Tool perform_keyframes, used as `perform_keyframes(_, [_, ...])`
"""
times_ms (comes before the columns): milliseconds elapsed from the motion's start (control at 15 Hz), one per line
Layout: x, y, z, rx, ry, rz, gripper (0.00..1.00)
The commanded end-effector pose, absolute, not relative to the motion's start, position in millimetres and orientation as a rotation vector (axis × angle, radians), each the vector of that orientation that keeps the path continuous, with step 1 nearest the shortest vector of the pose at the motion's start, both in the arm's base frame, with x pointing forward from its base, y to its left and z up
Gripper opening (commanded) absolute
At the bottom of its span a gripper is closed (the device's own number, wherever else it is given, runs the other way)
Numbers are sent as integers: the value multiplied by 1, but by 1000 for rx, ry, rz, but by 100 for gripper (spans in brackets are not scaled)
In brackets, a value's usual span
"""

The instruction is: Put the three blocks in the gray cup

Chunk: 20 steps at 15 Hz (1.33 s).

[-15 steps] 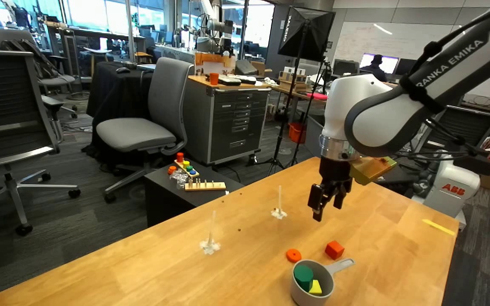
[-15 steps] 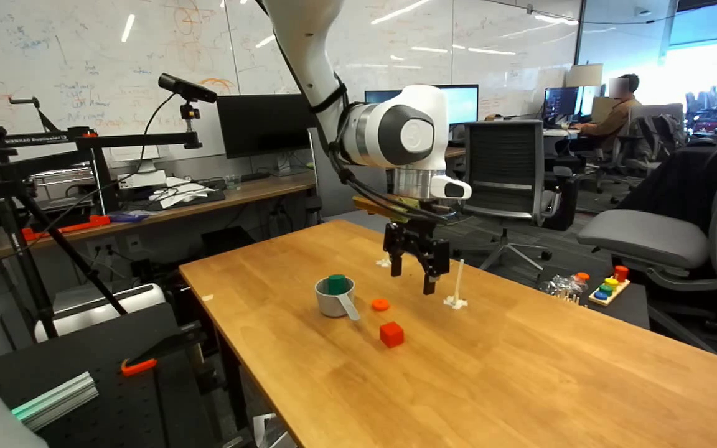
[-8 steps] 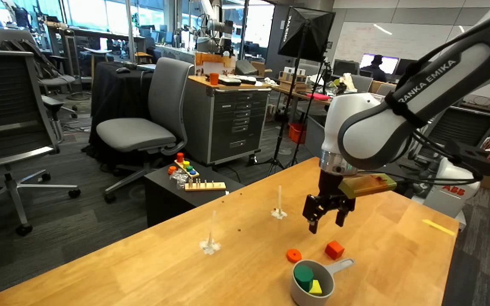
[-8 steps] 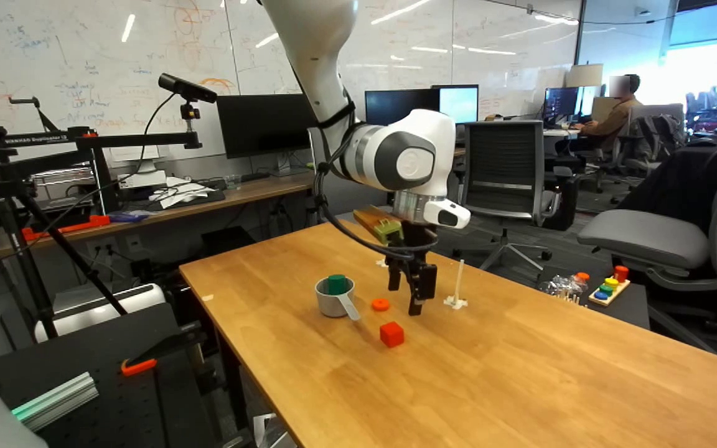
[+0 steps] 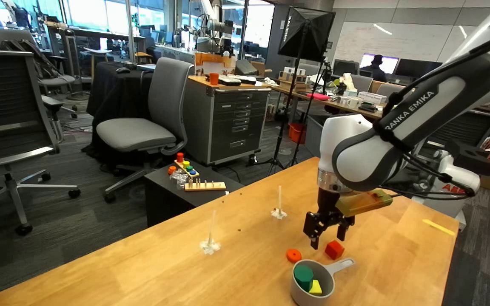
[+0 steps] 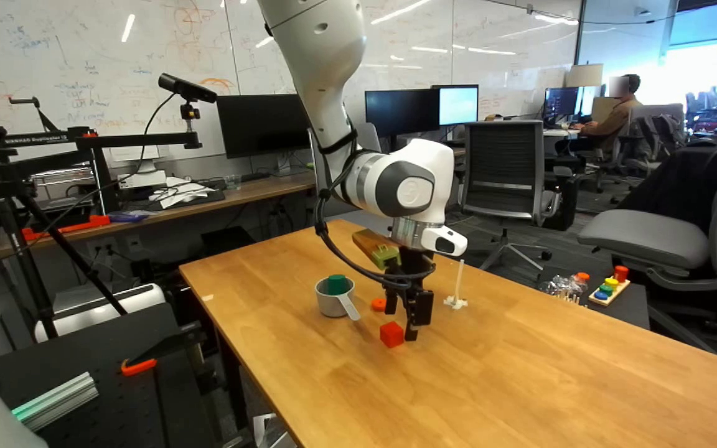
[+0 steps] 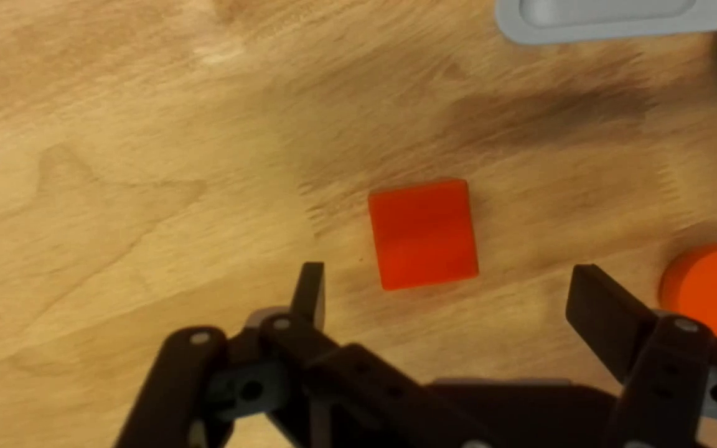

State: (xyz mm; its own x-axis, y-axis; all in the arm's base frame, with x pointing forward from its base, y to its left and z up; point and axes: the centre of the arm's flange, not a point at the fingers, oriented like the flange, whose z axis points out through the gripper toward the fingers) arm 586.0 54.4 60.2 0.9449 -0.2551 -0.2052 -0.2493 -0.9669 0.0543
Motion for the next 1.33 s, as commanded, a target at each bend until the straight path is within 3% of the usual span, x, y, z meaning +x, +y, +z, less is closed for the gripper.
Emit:
perform_keyframes(0, [594,61,61,3045,-366,-328,100])
perform_keyframes(533, [570,56,62,3012,-364,-391,100])
perform_keyframes(600, [568,55,60,3014,-359,-389,75])
perform_keyframes(733, [566,53,61,3016,-355,-386,68])
perform_keyframes(1200, [573,51,71,3022,-340,-344,13])
perform_keyframes(1267, [575,52,74,3023,-336,-336,12])
